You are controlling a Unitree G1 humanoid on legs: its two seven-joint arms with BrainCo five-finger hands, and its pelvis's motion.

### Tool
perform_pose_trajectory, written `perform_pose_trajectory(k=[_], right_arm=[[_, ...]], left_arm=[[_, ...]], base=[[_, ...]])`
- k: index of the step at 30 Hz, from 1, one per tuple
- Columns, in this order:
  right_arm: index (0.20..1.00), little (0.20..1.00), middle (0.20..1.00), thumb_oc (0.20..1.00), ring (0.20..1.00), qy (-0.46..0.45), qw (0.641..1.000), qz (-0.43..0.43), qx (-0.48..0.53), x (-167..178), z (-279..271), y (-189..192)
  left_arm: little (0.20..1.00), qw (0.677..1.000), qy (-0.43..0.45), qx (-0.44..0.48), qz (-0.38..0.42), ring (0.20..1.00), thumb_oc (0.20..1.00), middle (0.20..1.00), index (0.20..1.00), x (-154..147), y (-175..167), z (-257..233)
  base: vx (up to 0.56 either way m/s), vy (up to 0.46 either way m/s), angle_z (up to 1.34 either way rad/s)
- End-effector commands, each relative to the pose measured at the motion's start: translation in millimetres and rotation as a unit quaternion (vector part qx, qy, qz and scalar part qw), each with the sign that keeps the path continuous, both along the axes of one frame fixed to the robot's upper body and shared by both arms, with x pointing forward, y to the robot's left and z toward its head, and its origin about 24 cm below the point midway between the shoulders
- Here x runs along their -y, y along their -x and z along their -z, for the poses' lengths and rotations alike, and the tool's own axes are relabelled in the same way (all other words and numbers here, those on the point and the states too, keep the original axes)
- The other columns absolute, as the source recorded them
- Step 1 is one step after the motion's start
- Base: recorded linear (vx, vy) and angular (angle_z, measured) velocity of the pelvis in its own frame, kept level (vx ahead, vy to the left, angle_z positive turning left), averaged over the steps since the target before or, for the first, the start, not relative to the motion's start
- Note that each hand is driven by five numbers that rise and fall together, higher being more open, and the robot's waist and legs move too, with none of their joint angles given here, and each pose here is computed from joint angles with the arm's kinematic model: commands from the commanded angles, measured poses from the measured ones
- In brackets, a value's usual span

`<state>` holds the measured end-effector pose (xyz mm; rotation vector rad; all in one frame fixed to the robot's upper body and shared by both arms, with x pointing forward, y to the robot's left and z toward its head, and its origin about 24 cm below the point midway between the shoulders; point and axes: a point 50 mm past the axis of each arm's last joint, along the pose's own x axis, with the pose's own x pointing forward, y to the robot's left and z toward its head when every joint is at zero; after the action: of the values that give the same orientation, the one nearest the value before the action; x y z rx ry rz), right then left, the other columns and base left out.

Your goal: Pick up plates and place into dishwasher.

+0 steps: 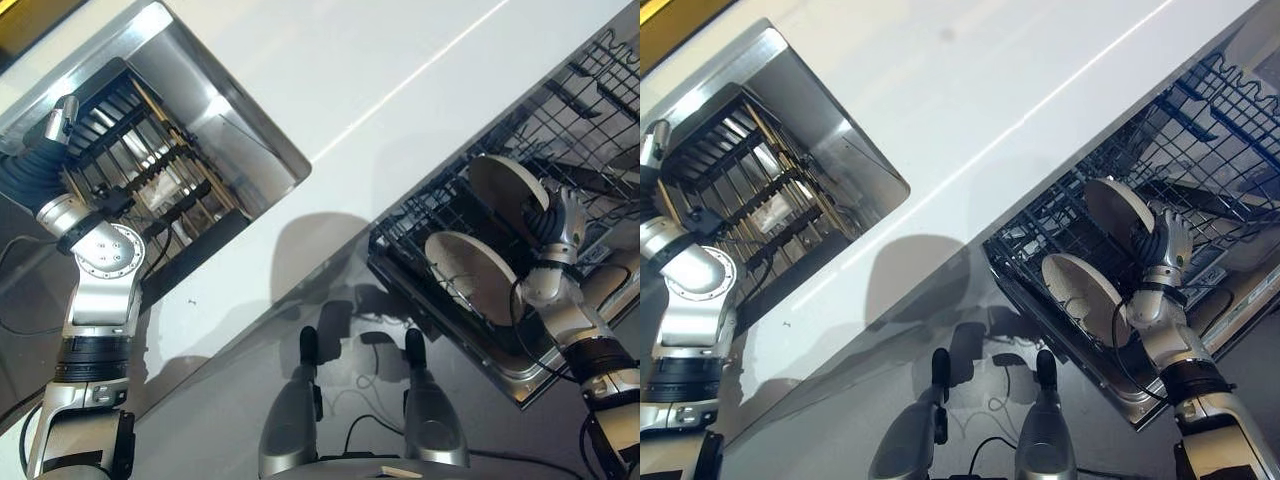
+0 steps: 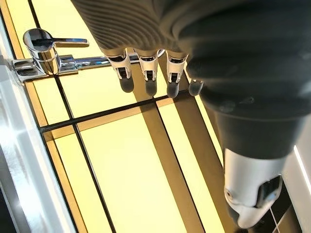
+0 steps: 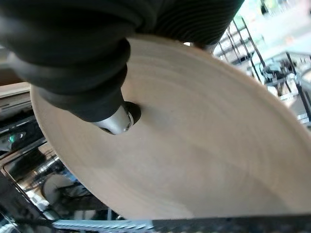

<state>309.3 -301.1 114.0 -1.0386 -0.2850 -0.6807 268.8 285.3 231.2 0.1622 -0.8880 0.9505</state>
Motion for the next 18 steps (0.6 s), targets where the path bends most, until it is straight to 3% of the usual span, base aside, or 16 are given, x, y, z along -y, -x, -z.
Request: perform_pose_trajectory(k=[1,9,18], right_arm=[[0.2,0.2,0.2,0.2,0.2,0.091,0.992,0.078,0.034,15.9,-16.0,-0.5],[0.2,0.2,0.2,0.2,0.2,0.162,0.98,0.107,-0.028,24.2,-11.8,-5.2],[0.2,0.2,0.2,0.2,0.2,0.113,0.986,0.096,-0.078,21.3,0.7,-11.1]], left_arm=[[1.0,0.999,-0.02,0.038,-0.014,1.0,1.0,1.0,1.0,0.1,-1.0,-19.3],[1.0,0.998,-0.034,0.048,-0.004,1.0,1.0,1.0,1.0,5.2,-2.5,-35.8],[1.0,0.998,-0.044,0.053,0.002,1.0,1.0,1.0,1.0,9.9,-6.9,-45.7]], base=[[-0.03,0.005,0.03],[-0.04,-0.017,0.03],[-0.01,-0.007,0.01]])
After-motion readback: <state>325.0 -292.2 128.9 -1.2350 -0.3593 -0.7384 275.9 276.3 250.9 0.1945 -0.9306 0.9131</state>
